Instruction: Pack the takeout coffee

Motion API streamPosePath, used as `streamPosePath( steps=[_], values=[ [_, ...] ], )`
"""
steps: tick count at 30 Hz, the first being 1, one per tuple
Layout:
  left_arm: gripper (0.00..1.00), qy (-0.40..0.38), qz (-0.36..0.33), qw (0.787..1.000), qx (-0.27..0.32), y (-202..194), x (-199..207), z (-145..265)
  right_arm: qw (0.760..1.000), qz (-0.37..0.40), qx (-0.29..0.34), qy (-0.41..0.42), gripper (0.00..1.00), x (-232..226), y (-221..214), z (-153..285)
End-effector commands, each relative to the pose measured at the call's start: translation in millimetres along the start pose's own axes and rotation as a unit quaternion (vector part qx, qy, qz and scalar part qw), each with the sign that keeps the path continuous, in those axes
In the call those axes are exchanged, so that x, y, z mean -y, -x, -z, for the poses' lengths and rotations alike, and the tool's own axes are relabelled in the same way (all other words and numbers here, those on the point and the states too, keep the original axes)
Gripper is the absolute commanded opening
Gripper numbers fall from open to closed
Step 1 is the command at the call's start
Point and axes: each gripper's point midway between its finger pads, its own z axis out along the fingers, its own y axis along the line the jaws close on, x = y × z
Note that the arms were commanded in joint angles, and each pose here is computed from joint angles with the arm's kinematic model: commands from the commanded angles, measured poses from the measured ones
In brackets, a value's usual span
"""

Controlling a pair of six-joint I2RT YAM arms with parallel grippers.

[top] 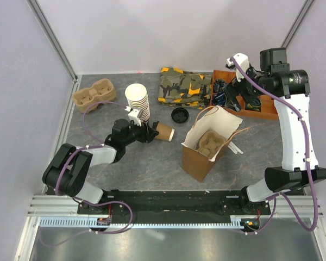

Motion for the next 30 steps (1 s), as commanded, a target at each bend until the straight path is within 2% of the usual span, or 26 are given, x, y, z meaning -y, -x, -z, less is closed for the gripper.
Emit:
streamPosePath(
  steps=[1,19,20,25,30],
  values=[
    [0.56,-0.006,0.003,1.000,0.019,7,1,0,0.999,-0.014,-0.036,0.018,0.98,-13,-18,9],
    [0.23,-0.001,-0.011,1.000,0.024,17,6,9,0.999,-0.016,-0.043,0.018,0.98,-13,-22,7],
    [0.18,-0.001,-0.019,0.999,0.026,19,6,11,0.999,-0.015,-0.043,0.018,0.98,-14,-22,7],
    [0.07,0.004,-0.045,0.999,0.029,31,13,28,0.999,-0.017,-0.045,0.023,0.98,-15,-24,5],
    [0.05,0.019,-0.119,0.992,0.024,41,14,52,0.999,-0.019,-0.042,0.028,0.98,-15,-22,3]
  ],
)
